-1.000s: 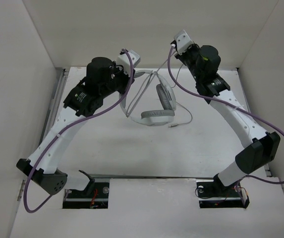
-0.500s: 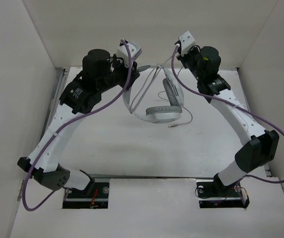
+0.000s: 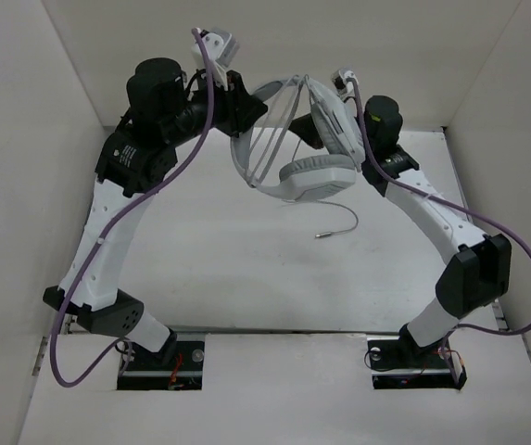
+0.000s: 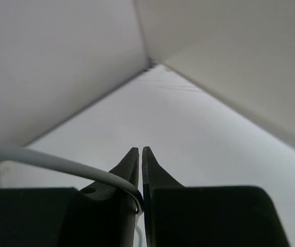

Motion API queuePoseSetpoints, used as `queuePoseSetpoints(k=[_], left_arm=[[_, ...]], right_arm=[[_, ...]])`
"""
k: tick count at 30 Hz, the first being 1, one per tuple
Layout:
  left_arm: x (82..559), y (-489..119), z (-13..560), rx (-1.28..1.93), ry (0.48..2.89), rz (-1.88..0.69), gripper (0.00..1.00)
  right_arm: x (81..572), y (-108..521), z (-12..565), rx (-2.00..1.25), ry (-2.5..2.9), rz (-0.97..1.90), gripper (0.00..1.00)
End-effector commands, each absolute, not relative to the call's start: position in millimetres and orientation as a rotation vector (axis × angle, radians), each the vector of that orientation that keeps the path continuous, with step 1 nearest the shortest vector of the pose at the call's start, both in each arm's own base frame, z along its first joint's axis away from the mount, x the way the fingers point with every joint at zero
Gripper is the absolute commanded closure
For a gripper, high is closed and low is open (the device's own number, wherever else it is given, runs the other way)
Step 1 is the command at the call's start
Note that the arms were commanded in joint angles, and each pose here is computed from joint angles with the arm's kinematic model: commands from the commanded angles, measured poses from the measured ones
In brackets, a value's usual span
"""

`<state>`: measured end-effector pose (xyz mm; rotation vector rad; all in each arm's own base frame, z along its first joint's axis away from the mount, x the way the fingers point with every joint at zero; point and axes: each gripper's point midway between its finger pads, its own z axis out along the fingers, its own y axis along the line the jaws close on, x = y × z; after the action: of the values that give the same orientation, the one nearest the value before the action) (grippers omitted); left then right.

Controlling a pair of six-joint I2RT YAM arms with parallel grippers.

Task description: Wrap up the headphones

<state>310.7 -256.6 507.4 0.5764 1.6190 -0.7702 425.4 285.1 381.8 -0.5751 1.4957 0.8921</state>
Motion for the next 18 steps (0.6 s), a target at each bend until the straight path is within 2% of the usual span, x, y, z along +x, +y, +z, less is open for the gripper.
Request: queuePoseSetpoints(k=[1, 5, 10, 18], left_arm=[[276.5, -254.1, 598.5, 0.503, 1.358, -0.963, 1.00], [278.5, -249.6, 612.1, 0.475, 1.325, -0.970, 1.00], [294.3, -229.9, 633.6, 0.375, 1.272, -0.919, 1.00], [337.6, -184.9, 640.9, 0.147, 1.245, -0.735, 1.00]], right_arm=[[378.1, 313.5, 401.7, -0.556, 1.444, 1.374, 0.86], [348.7, 330.6, 397.0, -0.562, 1.392, 1.573, 0.81], [317.7, 356.3, 359.7, -0.601, 1.422, 1.694, 0.77], [243.8, 402.8, 338.1, -0.853, 1.415, 1.806, 0.78]])
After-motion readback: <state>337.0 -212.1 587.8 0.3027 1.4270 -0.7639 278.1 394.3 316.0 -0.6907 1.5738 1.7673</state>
